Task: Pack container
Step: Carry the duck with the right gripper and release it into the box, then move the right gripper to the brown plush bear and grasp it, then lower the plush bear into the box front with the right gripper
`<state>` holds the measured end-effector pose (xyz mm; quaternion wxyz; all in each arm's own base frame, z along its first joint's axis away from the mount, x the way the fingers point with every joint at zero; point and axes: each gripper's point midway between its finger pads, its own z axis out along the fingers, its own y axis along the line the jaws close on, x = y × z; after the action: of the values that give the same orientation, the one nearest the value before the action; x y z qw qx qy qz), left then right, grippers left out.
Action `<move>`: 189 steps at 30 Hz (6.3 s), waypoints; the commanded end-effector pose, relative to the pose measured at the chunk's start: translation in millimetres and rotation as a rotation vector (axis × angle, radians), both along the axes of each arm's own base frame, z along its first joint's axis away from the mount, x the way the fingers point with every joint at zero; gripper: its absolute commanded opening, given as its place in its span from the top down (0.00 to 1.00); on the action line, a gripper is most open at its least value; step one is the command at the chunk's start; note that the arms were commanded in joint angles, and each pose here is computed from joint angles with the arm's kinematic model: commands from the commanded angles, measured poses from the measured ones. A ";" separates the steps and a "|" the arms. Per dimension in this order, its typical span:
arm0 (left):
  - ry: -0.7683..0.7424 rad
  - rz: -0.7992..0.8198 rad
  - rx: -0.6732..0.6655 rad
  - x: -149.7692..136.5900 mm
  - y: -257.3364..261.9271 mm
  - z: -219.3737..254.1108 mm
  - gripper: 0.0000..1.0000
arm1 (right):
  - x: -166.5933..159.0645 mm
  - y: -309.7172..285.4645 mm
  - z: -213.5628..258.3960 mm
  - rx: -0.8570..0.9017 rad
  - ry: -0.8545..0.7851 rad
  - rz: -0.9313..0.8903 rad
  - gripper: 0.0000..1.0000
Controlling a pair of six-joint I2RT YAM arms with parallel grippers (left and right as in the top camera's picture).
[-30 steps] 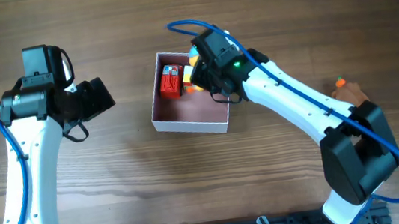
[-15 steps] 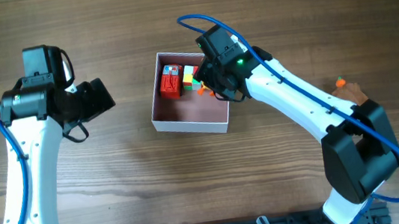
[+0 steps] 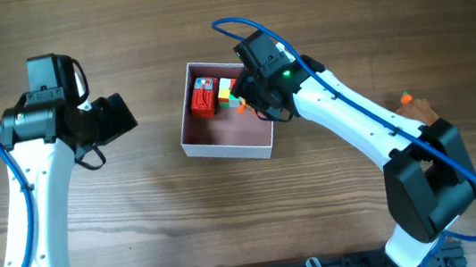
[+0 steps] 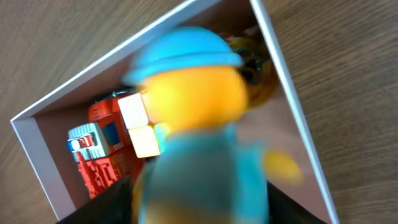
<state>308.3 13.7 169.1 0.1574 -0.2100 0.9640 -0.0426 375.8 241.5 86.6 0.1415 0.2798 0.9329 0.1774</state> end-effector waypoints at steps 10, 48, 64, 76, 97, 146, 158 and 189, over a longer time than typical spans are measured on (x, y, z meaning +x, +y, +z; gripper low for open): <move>0.013 -0.001 -0.020 -1.3 -2.4 -3.7 0.05 | -4.5 4.9 -2.7 0.017 0.031 0.018 0.25; 0.012 -0.001 -0.020 -1.2 -2.4 -3.7 0.05 | -109.8 -365.3 27.8 -0.503 0.287 0.203 0.00; 0.016 -0.001 -0.020 -2.0 -2.4 -4.0 0.05 | -93.9 -359.7 -71.0 -0.359 0.439 0.265 0.01; 0.024 -0.001 -0.021 -4.0 -2.6 -4.6 0.05 | -98.1 -357.9 -71.2 -0.346 0.459 0.246 0.64; 0.023 -0.001 -0.020 -3.8 -2.5 -4.5 0.05 | -27.4 -149.9 102.2 -0.345 -0.141 0.719 0.75; 0.037 -0.001 -0.021 -7.1 -2.7 -5.5 0.05 | -48.8 44.8 -0.2 -0.590 -0.223 1.492 0.04; 0.030 -0.001 -0.021 -5.4 -2.6 -5.0 0.05 | -62.9 74.9 103.4 -0.411 -0.510 1.464 0.38; 0.041 -0.001 -0.021 -8.0 -2.8 -5.8 0.05 | -80.5 54.8 -49.4 -0.367 -0.159 1.345 0.95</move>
<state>301.5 12.1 166.9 0.1425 -0.2102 0.9662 -0.0439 298.0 305.9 54.1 0.1331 -0.4094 0.8963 0.1065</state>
